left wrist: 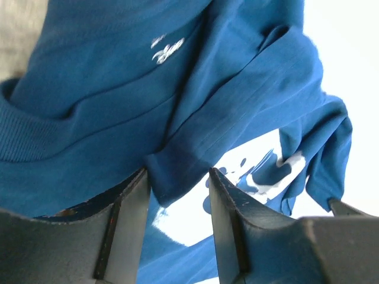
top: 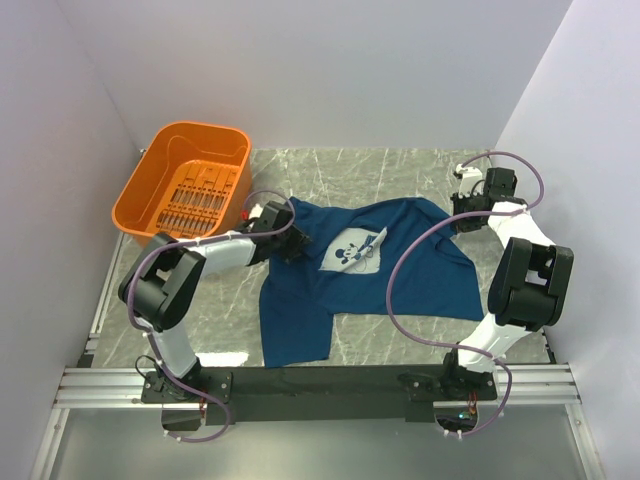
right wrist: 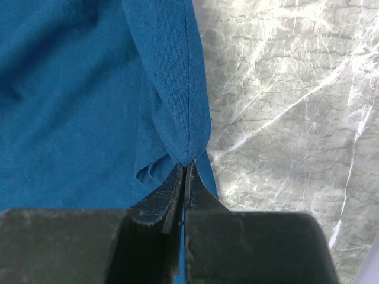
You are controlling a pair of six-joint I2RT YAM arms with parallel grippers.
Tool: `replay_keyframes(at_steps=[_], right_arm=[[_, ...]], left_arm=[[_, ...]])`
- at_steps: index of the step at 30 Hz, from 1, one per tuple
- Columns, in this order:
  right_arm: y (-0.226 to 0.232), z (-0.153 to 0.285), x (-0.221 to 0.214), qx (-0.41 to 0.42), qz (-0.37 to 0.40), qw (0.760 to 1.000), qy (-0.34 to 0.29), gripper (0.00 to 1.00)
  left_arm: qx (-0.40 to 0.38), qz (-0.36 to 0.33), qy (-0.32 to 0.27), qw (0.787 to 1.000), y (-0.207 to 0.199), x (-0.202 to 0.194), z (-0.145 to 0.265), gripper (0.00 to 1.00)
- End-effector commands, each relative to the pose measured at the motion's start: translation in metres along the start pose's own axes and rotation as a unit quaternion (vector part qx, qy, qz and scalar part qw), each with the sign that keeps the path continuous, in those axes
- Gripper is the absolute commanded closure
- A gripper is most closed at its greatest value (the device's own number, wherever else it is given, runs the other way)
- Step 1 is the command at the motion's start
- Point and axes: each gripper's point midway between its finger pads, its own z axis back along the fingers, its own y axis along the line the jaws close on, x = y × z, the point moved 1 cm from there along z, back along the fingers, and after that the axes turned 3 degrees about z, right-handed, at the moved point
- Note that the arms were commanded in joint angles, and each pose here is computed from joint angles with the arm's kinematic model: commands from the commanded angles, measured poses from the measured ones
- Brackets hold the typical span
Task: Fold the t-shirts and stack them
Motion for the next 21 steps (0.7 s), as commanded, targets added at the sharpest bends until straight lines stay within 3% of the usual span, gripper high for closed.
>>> replay_keyframes(at_steps=[1,3,8,16,21], right_arm=[[-0.003,0.009,0.012,-0.009,0.009,1.000,-0.027,1.00],[-0.004,0.009,0.012,-0.009,0.009,1.000,-0.027,1.00],[-0.004,0.009,0.014,-0.009,0.008,1.000,-0.029,1.00],[-0.004,0.011,0.016,-0.008,0.006,0.999,-0.031,1.00],[-0.003,0.012,0.018,-0.001,0.002,0.999,-0.033,1.00]], left_arm=[[-0.018,-0.022,-0.045,0.999,-0.024,0.019,0.011,0.52],[-0.015,-0.048,-0.061,0.997,-0.025,0.024,0.015,0.53],[-0.012,-0.090,-0.082,0.992,-0.027,0.035,0.019,0.68],[-0.074,-0.142,-0.038,0.986,-0.041,0.025,0.013,0.86],[-0.087,-0.148,-0.020,0.985,-0.040,0.021,0.011,0.83]])
